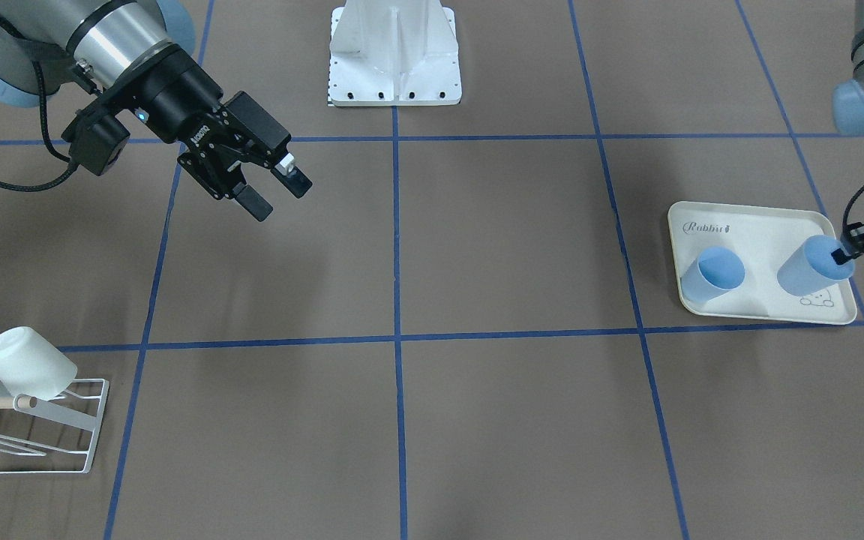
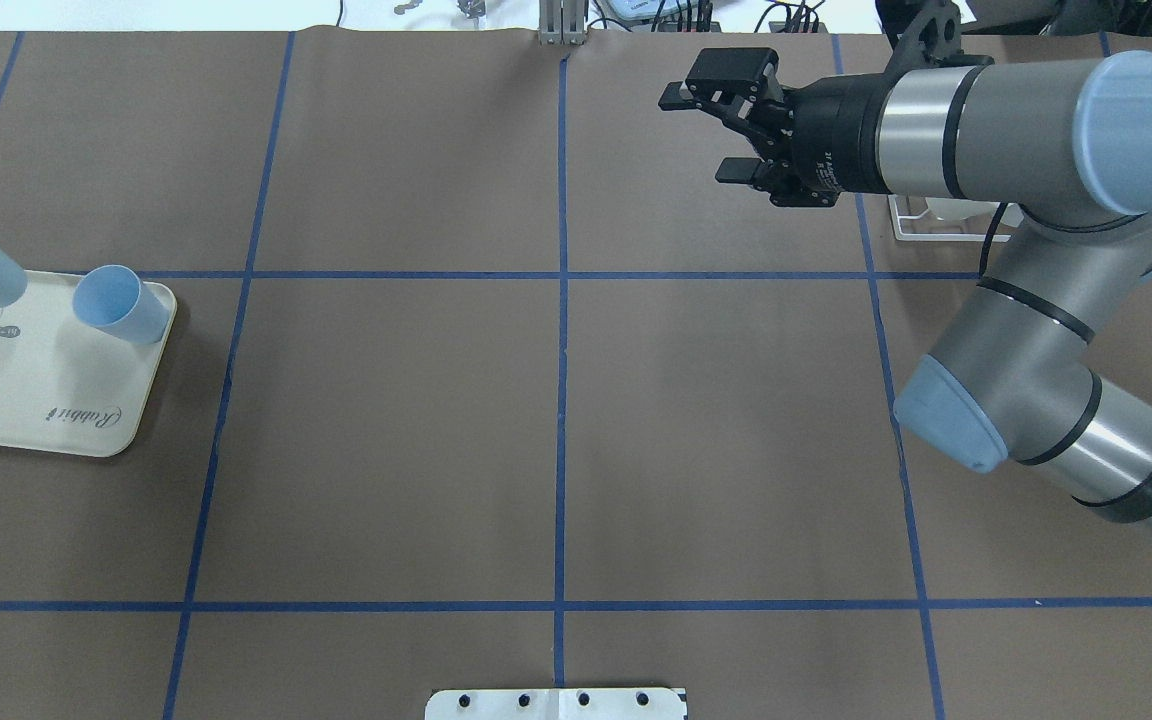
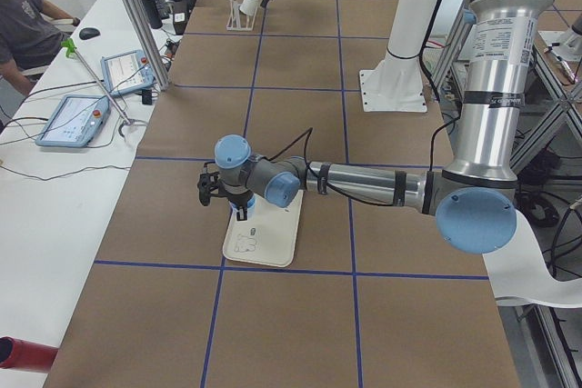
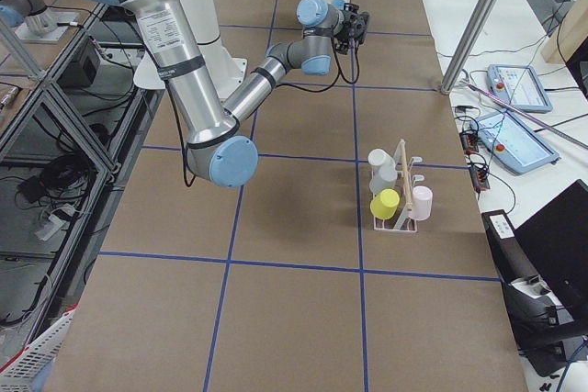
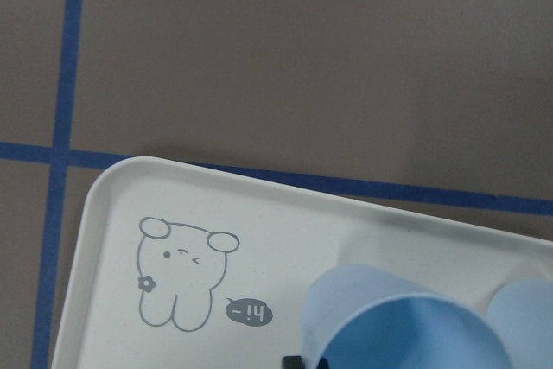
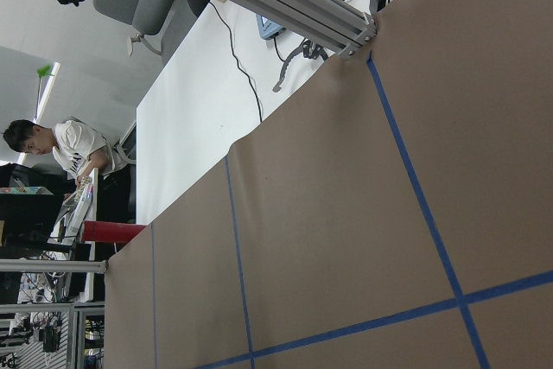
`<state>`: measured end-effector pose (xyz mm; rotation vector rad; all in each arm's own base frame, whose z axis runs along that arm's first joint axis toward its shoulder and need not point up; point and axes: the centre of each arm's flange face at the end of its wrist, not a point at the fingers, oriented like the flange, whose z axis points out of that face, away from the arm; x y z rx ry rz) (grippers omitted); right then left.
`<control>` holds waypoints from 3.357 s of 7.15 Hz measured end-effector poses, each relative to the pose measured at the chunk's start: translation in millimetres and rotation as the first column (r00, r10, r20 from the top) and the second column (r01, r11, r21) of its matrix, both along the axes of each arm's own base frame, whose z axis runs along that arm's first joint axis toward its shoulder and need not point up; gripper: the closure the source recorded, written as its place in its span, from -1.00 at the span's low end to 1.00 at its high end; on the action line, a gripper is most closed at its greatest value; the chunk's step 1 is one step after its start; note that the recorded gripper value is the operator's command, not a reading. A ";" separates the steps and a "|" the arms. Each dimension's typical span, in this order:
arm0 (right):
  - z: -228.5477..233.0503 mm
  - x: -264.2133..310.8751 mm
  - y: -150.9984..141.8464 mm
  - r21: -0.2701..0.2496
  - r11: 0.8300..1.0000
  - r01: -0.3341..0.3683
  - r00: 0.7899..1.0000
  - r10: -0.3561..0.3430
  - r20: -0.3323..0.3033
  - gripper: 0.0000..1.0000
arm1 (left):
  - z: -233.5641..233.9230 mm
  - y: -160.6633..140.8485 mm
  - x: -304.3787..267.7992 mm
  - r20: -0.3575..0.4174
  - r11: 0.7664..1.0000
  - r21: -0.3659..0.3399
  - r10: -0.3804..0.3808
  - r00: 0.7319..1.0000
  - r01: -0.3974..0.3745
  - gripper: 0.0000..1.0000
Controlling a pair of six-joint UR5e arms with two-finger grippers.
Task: Transfer IKEA cup to right arm and place on rack
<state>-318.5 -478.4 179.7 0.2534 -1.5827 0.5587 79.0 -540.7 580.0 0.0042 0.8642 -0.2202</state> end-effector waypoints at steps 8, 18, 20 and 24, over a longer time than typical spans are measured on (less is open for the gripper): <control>-6.6 -0.8 11.6 -0.054 0.998 0.027 0.990 -0.019 0.142 -1.00 | -187.2 -45.8 31.9 -0.300 0.862 -0.259 -0.501 0.812 0.436 1.00; -14.1 -44.0 50.3 -0.119 0.991 -0.053 0.885 0.102 0.453 -1.00 | -320.5 97.5 266.2 -0.630 0.613 -0.772 -0.773 -0.075 0.168 1.00; 0.5 -57.0 38.8 -0.120 0.990 -0.076 0.883 0.122 0.453 -1.00 | -343.0 115.0 294.8 -0.631 0.619 -0.775 -0.770 -0.097 0.125 1.00; 5.4 -68.8 34.2 -0.107 0.991 -0.076 0.890 0.116 0.441 -1.00 | -372.6 146.7 337.7 -0.738 0.729 -0.665 -0.675 0.012 0.160 1.00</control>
